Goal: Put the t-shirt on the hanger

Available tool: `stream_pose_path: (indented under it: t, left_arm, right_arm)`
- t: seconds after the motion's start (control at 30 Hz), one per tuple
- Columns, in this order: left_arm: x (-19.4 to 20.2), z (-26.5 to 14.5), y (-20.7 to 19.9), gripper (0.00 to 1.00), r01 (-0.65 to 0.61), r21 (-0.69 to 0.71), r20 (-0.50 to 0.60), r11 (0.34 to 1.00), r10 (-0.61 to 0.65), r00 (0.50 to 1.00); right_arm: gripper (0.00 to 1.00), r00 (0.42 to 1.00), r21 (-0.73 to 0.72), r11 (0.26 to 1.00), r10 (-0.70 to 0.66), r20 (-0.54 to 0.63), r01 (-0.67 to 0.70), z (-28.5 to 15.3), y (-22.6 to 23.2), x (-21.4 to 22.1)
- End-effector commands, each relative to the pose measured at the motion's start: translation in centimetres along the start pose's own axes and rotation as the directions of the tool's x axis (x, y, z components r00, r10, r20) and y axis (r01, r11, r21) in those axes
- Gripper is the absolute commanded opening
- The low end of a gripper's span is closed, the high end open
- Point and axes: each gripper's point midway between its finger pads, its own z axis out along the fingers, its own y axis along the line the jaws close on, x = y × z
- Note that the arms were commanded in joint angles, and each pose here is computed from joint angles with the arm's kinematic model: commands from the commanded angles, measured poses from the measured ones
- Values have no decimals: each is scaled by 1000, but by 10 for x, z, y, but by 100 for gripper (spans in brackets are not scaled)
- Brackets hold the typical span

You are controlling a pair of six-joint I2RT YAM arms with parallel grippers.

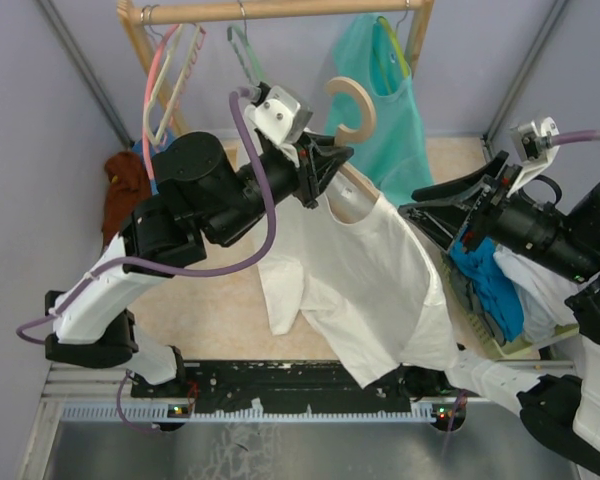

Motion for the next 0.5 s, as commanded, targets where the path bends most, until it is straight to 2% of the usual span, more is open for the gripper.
stream_pose_path:
  t: [0.0, 0.2, 0.47]
  left_arm:
    - [-6, 3, -2, 15, 13, -6, 22, 1000, -13, 1000]
    - [0, 9, -3, 15, 7, -11, 8, 1000, -7, 1000]
    - [-6, 12, -7, 16, 18, 1, 24, 1000, -18, 1000]
  right_arm:
    - [44, 997, -1, 1000, -31, 70, 32, -13, 7, -15]
    - [44, 997, -15, 999, -30, 70, 31, -21, 13, -17]
    - [41, 1000, 13, 1000, -16, -4, 16, -11, 1, 3]
